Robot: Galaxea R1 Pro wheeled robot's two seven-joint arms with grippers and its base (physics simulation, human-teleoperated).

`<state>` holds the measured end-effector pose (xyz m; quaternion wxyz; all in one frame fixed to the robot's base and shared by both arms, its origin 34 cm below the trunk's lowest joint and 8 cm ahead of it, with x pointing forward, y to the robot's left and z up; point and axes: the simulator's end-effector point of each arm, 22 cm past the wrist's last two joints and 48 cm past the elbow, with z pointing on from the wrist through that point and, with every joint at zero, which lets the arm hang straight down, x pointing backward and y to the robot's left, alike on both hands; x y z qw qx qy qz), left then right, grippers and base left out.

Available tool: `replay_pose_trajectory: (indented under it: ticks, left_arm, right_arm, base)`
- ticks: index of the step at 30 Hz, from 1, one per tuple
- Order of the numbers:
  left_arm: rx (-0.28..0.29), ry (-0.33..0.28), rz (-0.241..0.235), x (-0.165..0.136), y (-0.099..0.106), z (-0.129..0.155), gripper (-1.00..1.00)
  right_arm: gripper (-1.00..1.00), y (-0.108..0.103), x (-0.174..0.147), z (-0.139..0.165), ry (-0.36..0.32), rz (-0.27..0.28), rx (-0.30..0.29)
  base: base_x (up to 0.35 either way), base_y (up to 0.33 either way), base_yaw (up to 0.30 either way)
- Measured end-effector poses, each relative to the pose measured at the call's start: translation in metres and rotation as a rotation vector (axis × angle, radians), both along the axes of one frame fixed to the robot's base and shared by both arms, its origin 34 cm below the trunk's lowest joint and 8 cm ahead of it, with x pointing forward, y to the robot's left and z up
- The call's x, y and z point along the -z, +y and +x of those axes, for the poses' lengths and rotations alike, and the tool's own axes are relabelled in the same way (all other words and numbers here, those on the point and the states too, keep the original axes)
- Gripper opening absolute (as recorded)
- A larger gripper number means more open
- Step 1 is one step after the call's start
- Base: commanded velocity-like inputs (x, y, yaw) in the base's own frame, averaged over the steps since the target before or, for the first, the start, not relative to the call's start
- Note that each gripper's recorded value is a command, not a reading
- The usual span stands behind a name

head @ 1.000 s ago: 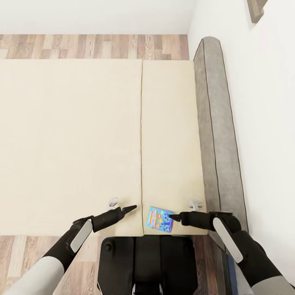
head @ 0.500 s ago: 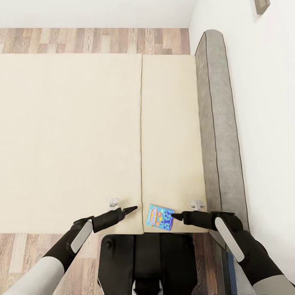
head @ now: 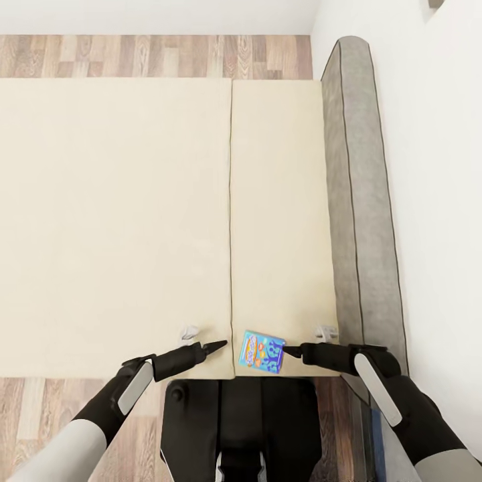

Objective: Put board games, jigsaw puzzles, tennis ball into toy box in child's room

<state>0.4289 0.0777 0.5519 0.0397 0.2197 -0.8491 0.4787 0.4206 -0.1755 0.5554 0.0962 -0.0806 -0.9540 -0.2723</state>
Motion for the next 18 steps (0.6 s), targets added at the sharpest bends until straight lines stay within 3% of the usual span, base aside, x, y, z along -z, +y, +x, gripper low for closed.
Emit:
replay_pose_trajectory:
  ticks: [8, 12, 18]
  left_arm:
    - [0.001, 0.005, -0.009, 0.001, -0.004, -0.003, 1.00]
    - [0.004, 0.011, -0.014, 0.000, -0.003, -0.004, 1.00]
    - [0.082, -0.081, -0.048, -0.017, -0.015, 0.007, 1.00]
  right_arm:
    - [1.00, 0.003, -0.002, 0.003, -0.009, 0.020, 0.005]
    - [1.00, 0.010, -0.011, 0.014, -0.045, 0.047, 0.005]
    - [1.00, 0.012, -0.022, 0.032, -0.096, 0.060, 0.013]
  base:
    - [0.000, 0.000, 0.000]
    - [0.000, 0.000, 0.000]
    - [0.000, 0.000, 0.000]
